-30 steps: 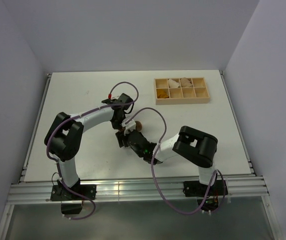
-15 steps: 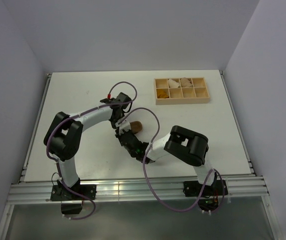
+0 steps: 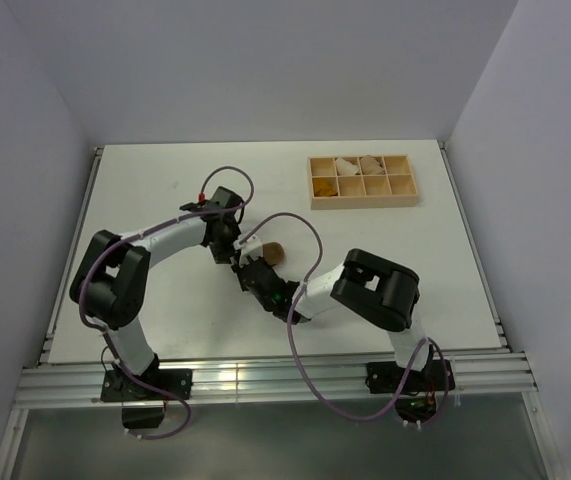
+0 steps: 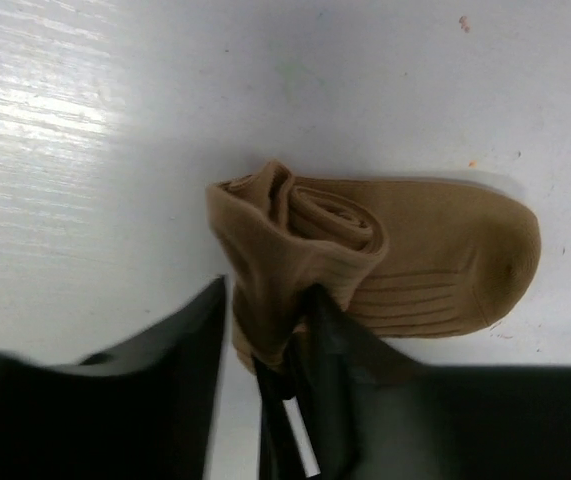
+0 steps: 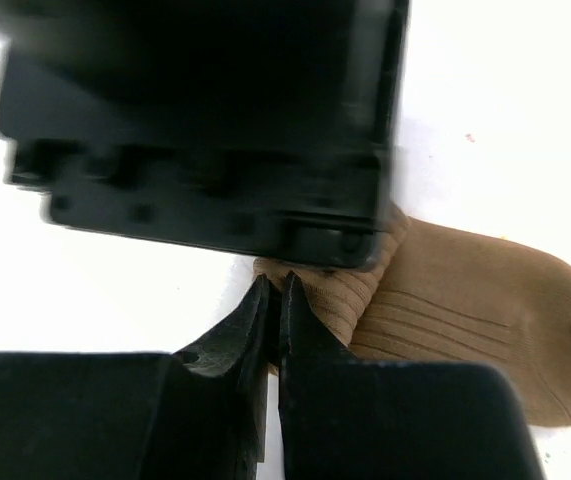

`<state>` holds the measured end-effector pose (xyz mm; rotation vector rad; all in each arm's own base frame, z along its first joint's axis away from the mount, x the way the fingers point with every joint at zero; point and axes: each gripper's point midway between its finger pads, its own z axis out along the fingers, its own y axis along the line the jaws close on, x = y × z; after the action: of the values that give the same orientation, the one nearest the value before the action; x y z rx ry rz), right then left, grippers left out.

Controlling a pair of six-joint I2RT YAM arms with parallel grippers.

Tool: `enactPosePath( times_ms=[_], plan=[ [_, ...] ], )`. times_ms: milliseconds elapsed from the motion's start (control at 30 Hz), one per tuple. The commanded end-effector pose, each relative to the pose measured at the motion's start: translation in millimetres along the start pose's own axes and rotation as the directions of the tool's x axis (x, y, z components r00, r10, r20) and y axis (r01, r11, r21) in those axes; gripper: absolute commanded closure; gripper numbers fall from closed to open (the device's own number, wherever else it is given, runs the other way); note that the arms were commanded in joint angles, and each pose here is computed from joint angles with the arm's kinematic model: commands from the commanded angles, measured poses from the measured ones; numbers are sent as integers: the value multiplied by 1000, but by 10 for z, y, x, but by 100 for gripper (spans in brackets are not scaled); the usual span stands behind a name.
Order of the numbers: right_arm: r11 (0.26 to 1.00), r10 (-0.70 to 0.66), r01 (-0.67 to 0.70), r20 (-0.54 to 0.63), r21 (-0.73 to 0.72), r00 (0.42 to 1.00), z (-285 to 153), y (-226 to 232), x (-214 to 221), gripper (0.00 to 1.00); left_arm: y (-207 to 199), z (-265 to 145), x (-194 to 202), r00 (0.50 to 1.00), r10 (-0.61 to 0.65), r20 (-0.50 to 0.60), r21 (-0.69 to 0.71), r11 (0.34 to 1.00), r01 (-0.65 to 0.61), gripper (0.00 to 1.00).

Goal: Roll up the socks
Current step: Roll the sock at the center of the board.

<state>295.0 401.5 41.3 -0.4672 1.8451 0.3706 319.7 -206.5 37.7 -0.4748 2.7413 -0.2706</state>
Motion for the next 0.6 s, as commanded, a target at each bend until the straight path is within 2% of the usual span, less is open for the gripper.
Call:
enactPosePath(
  times_ms=[0,100,167,333,367,433,567],
  plan=[
    [997,34,-44,-140,-64,990,-85,-56,354,100,-44,-137,-7,998,-62,-24,87,994,64,50],
    [991,64,-82,-160,-107,985,-130,-21,350,100,-14,-209,-138,994,-106,8,116,988,104,37],
    [982,102,-128,-177,-143,979,-138,-11,339,100,2,-233,-205,990,-137,28,133,982,132,34],
    [926,199,-263,-243,-270,949,-276,103,255,100,231,-334,-355,964,-251,91,192,954,230,33],
    [911,229,-300,-258,-282,938,-309,84,255,100,177,-372,-435,954,-277,117,254,937,241,33],
    [885,261,-348,-291,-309,921,-357,98,246,100,321,-415,-416,936,-322,140,297,916,271,33],
    [777,363,-501,-379,-381,851,-511,105,209,100,282,-506,-318,926,-348,145,430,865,257,32]
  ],
)
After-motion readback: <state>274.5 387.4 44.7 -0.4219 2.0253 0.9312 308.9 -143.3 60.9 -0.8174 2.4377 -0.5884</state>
